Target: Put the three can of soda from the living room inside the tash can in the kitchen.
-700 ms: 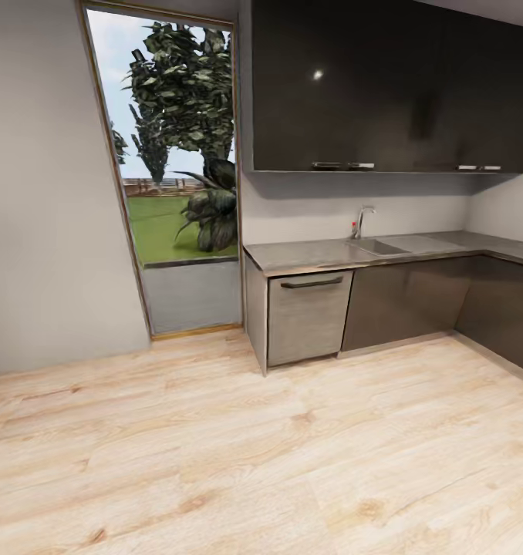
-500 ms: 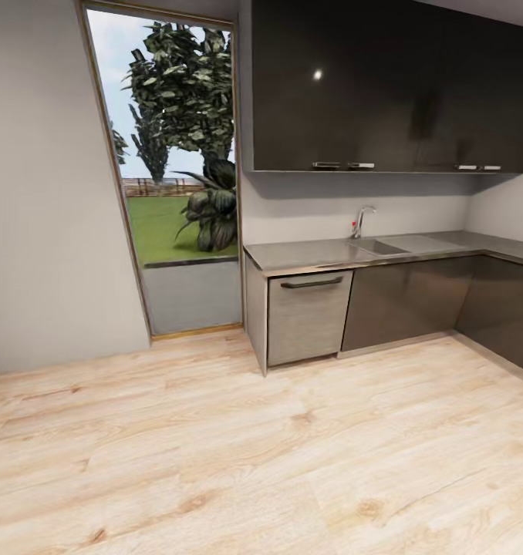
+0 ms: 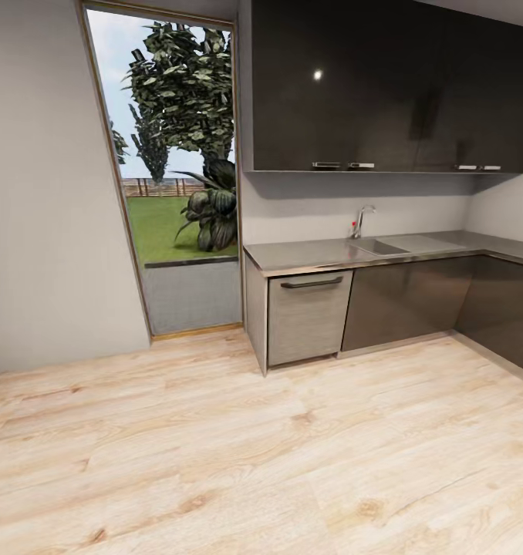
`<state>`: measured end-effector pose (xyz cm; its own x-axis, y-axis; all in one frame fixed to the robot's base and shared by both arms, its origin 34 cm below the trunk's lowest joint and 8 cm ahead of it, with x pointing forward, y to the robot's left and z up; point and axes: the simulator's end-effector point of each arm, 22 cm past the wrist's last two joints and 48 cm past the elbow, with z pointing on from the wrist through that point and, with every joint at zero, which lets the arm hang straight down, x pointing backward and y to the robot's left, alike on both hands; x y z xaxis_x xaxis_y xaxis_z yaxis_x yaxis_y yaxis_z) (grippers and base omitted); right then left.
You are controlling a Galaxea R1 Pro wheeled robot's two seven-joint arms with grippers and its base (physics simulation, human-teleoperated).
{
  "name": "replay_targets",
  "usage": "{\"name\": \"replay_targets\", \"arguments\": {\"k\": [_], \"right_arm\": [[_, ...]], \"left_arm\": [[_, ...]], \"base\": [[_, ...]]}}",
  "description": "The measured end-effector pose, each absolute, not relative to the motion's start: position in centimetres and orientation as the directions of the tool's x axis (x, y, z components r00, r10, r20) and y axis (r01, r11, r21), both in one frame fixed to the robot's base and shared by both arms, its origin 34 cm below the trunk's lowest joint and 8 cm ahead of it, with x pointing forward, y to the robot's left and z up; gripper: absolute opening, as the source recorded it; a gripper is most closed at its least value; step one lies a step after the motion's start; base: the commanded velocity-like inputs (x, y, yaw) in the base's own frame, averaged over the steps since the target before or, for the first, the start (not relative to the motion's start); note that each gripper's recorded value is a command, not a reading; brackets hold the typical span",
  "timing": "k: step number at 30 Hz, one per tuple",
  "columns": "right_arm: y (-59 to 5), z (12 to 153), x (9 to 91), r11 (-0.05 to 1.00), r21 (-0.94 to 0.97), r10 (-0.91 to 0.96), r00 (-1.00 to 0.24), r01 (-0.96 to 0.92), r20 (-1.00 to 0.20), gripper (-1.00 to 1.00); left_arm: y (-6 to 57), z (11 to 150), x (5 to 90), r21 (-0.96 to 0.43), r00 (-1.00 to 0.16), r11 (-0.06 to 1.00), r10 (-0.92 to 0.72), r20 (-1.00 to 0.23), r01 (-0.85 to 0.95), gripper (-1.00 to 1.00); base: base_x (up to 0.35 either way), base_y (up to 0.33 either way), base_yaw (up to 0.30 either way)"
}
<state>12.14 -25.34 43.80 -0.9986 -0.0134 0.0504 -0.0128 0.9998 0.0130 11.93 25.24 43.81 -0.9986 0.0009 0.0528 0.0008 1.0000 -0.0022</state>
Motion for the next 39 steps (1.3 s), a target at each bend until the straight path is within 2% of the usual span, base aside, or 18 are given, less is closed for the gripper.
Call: {"name": "replay_targets", "arguments": {"k": [15,28,29,30,36,37,39], "right_arm": [[-25.5,43.8,12.2,1.000,0.011,-0.014,-0.999,-0.014,0.049,1.00],[-26.6,43.9,17.7,1.000,-0.003,-0.020,-0.995,-0.020,-0.102,1.00],[-26.7,44.3,21.6,1.000,-0.005,-0.022,-0.981,-0.022,-0.194,1.00],[-26.7,45.7,28.2,1.000,-0.009,-0.027,-0.944,-0.025,-0.328,1.00],[-27.0,48.4,35.2,0.999,-0.018,-0.034,-0.881,-0.029,-0.472,1.00],[-27.0,48.4,35.3,0.999,-0.018,-0.034,-0.881,-0.029,-0.473,1.00],[-26.9,50.6,39.6,0.999,-0.019,-0.037,-0.828,-0.032,-0.559,1.00]], "left_arm": [[25.7,43.8,12.1,0.004,-0.999,1.000,0.000,0.050,0.000,1.00],[28.0,43.9,19.0,0.035,-0.998,0.999,0.000,-0.065,-0.002,1.00],[27.9,44.2,22.2,0.034,-0.991,0.999,0.002,-0.130,-0.003,1.00],[27.8,45.8,29.6,0.033,-0.959,0.999,0.007,-0.283,-0.003,1.00],[27.1,50.4,40.1,0.026,-0.864,1.000,0.013,-0.503,0.000,1.00],[27.1,50.4,40.2,0.026,-0.863,1.000,0.013,-0.504,0.000,1.00],[27.2,53.3,44.5,0.026,-0.803,1.000,0.015,-0.595,-0.001,1.00]], "base": [[0.000,0.000,0.000],[0.000,0.000,0.000],[0.000,0.000,0.000],[0.000,0.000,0.000],[0.000,0.000,0.000],[0.000,0.000,0.000],[0.000,0.000,0.000]]}}
